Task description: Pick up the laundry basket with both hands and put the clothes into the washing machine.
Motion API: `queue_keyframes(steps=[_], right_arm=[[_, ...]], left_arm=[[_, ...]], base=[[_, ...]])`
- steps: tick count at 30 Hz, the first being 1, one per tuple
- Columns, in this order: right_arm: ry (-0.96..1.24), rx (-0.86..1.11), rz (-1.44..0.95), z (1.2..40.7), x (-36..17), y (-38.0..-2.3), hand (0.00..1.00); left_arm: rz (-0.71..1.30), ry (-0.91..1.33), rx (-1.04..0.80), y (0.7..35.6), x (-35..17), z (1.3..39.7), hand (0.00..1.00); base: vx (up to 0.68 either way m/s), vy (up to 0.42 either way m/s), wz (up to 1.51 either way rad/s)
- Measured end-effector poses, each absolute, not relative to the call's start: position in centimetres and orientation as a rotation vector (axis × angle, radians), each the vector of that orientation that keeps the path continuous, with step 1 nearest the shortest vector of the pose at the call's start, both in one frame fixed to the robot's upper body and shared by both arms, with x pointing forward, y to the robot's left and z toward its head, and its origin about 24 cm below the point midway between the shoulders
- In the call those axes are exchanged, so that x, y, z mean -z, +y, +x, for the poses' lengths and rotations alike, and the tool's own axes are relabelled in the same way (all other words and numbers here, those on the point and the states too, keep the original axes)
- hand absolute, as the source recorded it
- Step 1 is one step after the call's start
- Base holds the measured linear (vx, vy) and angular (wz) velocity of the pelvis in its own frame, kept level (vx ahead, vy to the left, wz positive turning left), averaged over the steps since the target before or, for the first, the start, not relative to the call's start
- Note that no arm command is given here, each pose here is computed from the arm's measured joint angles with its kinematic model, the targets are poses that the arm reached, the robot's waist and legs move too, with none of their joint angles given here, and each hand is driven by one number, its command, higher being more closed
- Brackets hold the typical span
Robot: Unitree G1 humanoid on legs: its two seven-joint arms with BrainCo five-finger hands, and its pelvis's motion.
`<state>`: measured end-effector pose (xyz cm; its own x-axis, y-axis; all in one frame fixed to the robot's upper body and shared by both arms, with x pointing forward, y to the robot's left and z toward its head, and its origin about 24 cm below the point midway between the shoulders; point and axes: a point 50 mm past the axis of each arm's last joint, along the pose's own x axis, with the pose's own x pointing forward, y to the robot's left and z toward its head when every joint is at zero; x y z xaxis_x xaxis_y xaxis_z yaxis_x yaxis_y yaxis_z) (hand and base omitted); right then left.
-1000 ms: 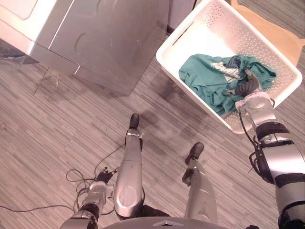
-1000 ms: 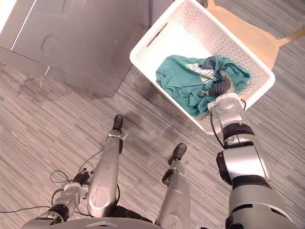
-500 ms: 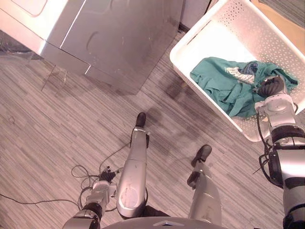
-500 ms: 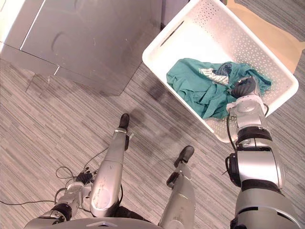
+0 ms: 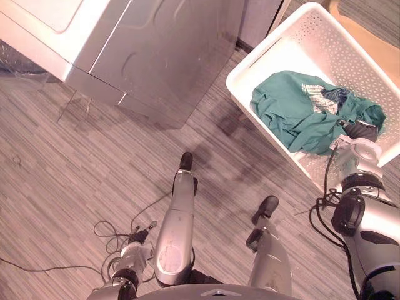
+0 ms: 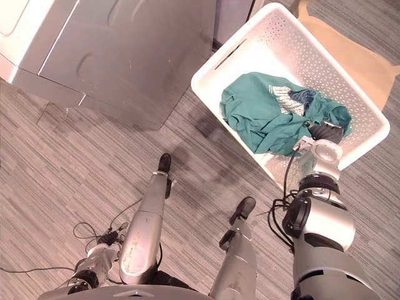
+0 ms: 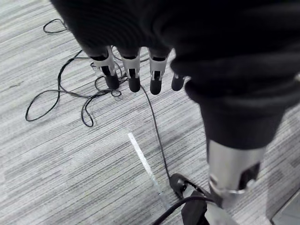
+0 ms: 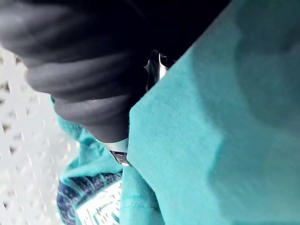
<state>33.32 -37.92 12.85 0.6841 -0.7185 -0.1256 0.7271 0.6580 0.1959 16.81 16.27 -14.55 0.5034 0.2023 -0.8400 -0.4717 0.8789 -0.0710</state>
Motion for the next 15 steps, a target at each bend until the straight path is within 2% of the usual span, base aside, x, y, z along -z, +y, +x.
queue_keyframes(steps=[4,8,15], right_arm=[[-0.017,0.861,0.546,33.3,-11.2,-36.9,1.00],[-0.015,0.843,0.800,34.3,-9.2,-33.7,1.00],[0.004,0.766,0.902,35.8,-8.6,-29.0,1.00]], left_arm=[[-0.416,0.962,-0.507,16.1,14.7,16.4,0.00],[-0.511,0.973,-0.614,16.9,15.0,15.7,0.00],[-0.543,0.970,-0.664,17.5,15.0,15.6,0.00]], base=[[0.00,-0.010,0.06],[0.01,-0.030,0.02],[-0.02,-0.085,0.10]])
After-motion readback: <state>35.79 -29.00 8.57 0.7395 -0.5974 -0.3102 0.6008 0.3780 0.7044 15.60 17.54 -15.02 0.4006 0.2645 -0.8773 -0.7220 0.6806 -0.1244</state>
